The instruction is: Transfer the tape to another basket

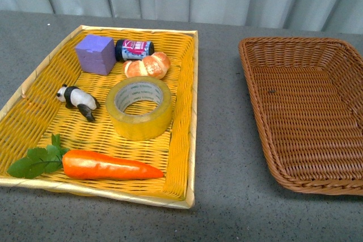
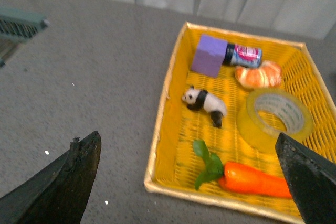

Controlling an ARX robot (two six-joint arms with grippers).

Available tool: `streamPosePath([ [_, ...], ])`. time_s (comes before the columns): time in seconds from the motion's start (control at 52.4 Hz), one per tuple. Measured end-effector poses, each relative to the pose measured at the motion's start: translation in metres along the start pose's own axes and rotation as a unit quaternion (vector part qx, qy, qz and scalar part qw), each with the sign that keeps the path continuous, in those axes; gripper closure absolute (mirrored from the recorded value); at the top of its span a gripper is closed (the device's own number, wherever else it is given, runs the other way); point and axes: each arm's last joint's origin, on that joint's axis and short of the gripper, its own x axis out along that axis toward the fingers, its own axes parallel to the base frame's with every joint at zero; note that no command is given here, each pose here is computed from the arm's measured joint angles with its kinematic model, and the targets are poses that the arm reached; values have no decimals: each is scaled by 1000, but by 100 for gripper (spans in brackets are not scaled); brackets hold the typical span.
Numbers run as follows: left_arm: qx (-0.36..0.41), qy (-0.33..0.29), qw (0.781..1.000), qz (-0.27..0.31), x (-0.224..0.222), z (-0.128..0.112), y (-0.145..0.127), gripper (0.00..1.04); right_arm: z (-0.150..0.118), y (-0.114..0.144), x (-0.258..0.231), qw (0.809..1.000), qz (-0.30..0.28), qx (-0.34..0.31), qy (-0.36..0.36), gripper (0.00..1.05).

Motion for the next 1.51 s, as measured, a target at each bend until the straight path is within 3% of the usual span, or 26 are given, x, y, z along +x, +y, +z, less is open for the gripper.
streamPosePath([
  [0.095, -14, 19, 1000, -17, 17, 6, -6, 6, 0, 0, 0, 1000, 0, 0, 0, 9],
  [0.248, -20, 22, 997, -70, 61, 37, -22, 6, 0, 0, 0, 1000, 0, 0, 0, 9],
  [0.401, 20, 83, 992, -98, 119, 40, -38, 6, 0, 0, 0, 1000, 0, 0, 0, 9],
  [0.611, 44, 152, 979, -127, 169, 32, -56, 6, 0, 0, 0, 1000, 0, 0, 0, 9],
  [0.974, 75, 215, 962, -147, 209, 2, -78, 6, 0, 0, 0, 1000, 0, 0, 0, 9],
  [1.508, 132, 255, 939, -191, 250, -6, -98, 6, 0, 0, 0, 1000, 0, 0, 0, 9],
])
